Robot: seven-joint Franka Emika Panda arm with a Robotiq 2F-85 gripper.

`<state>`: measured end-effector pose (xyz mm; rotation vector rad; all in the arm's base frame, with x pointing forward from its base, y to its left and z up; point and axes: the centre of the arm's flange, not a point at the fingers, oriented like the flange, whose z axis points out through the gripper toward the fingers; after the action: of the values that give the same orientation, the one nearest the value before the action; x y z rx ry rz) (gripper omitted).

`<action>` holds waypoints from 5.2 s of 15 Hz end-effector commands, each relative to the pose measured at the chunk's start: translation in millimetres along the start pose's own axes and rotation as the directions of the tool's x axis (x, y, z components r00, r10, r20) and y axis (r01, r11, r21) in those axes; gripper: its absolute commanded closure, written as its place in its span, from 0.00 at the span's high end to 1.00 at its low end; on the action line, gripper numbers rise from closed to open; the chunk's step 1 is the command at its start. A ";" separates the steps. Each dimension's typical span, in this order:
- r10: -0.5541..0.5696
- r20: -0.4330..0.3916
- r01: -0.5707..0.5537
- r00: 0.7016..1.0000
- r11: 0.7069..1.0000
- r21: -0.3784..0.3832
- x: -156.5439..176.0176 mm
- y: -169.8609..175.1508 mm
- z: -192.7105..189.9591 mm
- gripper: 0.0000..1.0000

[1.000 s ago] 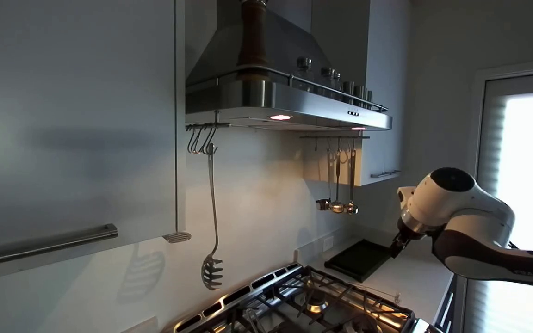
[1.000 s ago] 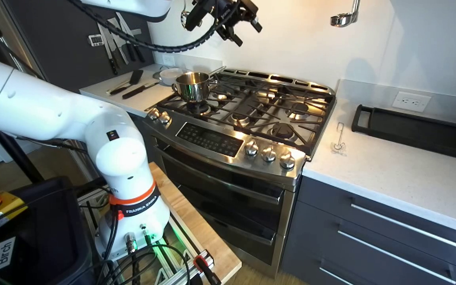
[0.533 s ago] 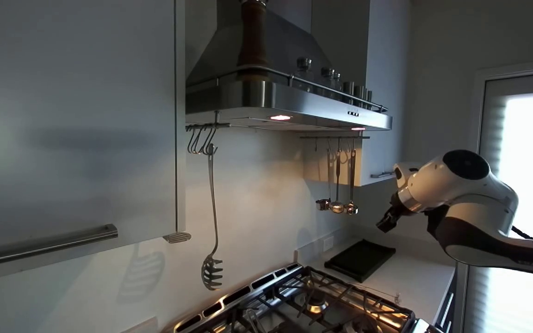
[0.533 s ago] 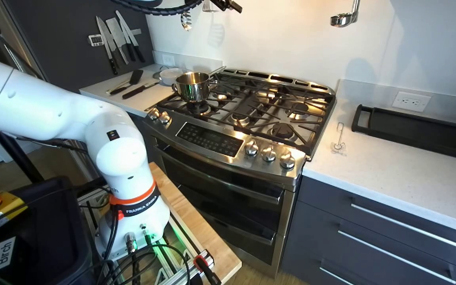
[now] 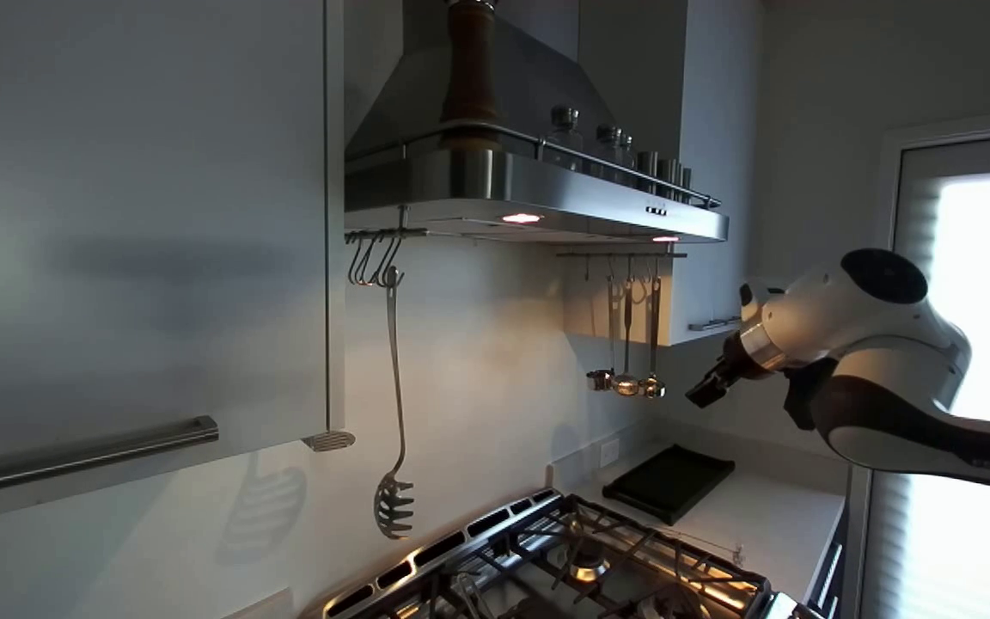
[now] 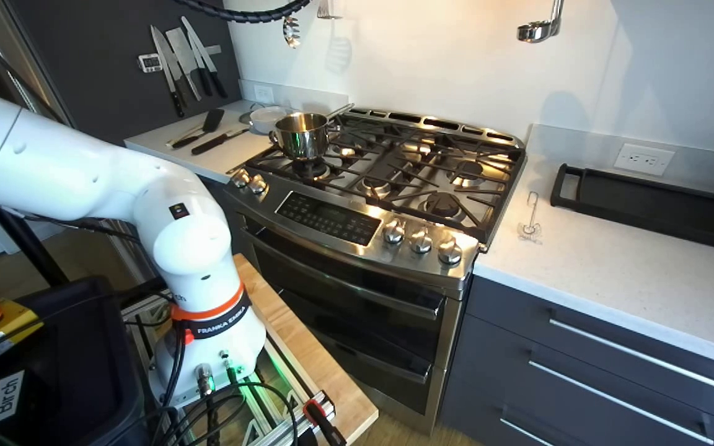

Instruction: Push the far left button on the kitchen hood

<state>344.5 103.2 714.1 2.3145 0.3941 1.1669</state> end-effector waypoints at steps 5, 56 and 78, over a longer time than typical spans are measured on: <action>0.248 0.014 -0.247 0.969 0.955 0.166 55.3 10.7 -77.6 1.00; 0.524 -0.354 -0.364 0.775 0.828 0.427 148.5 85.2 -153.3 0.00; 0.553 -0.341 -0.370 0.760 0.800 0.473 151.2 87.3 -138.3 0.00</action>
<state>318.0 149.6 934.2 2.5065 0.1859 2.0657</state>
